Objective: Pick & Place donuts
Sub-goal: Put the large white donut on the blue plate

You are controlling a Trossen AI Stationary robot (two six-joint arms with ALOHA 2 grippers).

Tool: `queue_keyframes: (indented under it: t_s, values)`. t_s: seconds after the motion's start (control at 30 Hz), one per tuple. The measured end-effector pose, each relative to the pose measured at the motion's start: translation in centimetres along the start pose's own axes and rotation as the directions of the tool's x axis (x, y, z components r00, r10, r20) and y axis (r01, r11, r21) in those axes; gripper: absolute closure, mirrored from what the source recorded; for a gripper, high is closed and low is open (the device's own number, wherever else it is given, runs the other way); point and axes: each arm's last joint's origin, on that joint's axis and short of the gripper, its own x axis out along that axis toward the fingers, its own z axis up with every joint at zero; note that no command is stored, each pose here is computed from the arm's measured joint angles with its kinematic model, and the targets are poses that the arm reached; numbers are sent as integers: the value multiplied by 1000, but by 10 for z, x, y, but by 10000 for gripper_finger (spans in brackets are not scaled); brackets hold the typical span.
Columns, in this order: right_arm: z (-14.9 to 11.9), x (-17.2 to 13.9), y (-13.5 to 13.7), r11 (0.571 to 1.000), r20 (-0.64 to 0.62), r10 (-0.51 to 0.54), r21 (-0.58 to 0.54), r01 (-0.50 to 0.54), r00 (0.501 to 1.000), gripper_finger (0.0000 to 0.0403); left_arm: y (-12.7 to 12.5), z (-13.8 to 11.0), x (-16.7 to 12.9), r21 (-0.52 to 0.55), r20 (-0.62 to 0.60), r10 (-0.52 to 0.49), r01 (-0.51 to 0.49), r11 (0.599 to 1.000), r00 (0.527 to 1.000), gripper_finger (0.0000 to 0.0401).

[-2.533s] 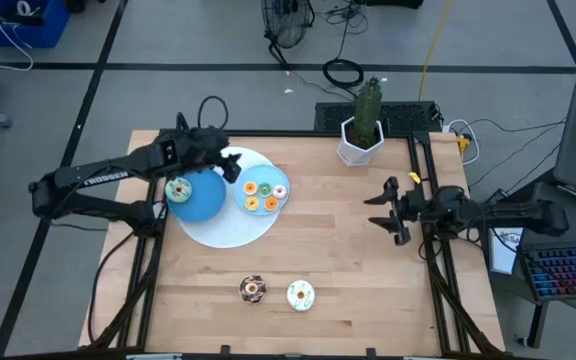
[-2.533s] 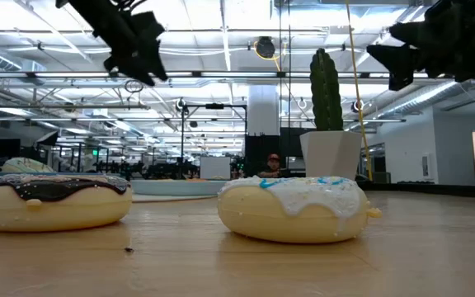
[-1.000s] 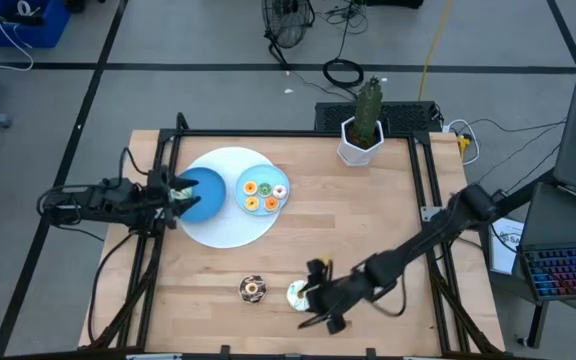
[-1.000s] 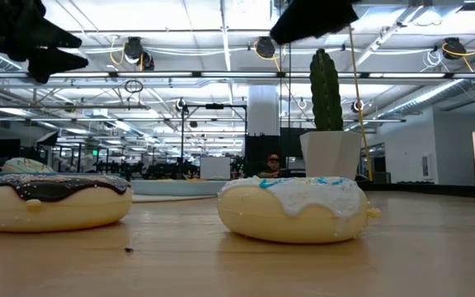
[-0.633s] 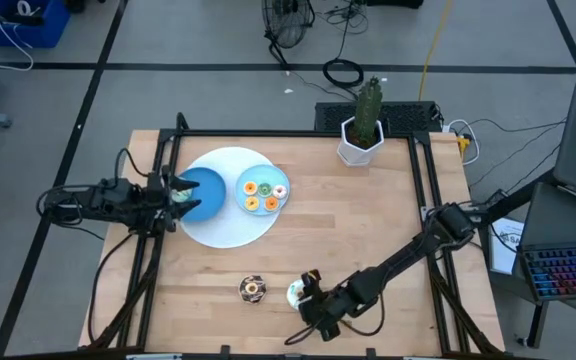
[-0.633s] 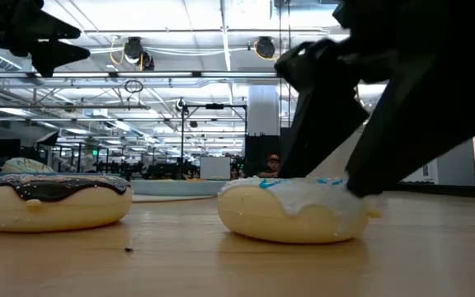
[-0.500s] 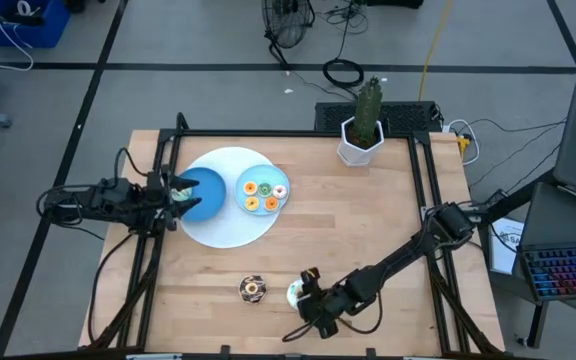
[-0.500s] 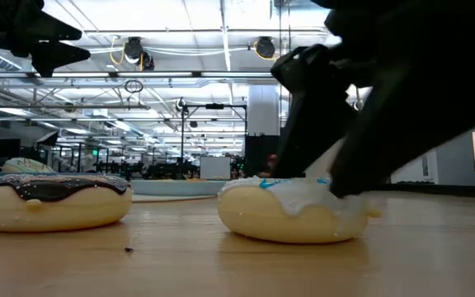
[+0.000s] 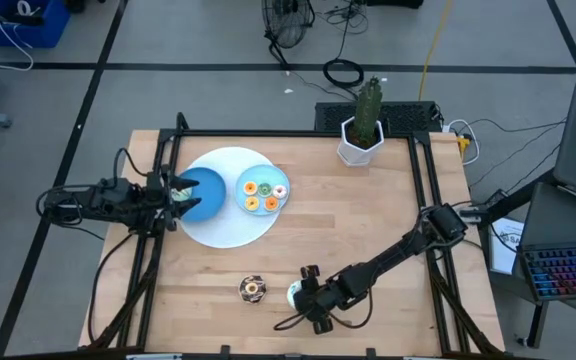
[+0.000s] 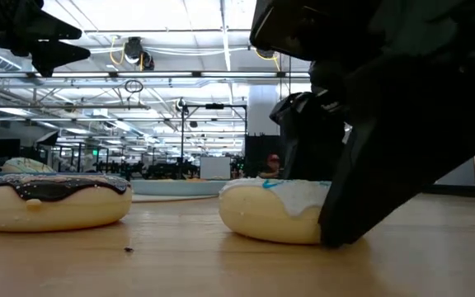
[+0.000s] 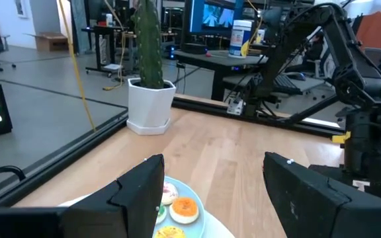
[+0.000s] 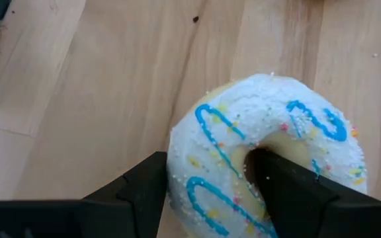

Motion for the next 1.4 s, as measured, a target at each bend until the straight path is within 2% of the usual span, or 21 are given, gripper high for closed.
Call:
queue_keyframes:
  t_s: [1.17,1.27,1.4]
  values:
    - [0,3,1,1000,16,1,21,-2,1000,192,0,0,0,-1,1,-1,1,1000,1000,144]
    - [0,3,1,1000,15,2,21,-2,1000,206,0,0,0,-1,1,-1,1,1000,1000,144]
    - [-1,3,1,1000,13,1,21,-1,1000,245,0,0,0,-1,1,-1,1,1000,1000,144]
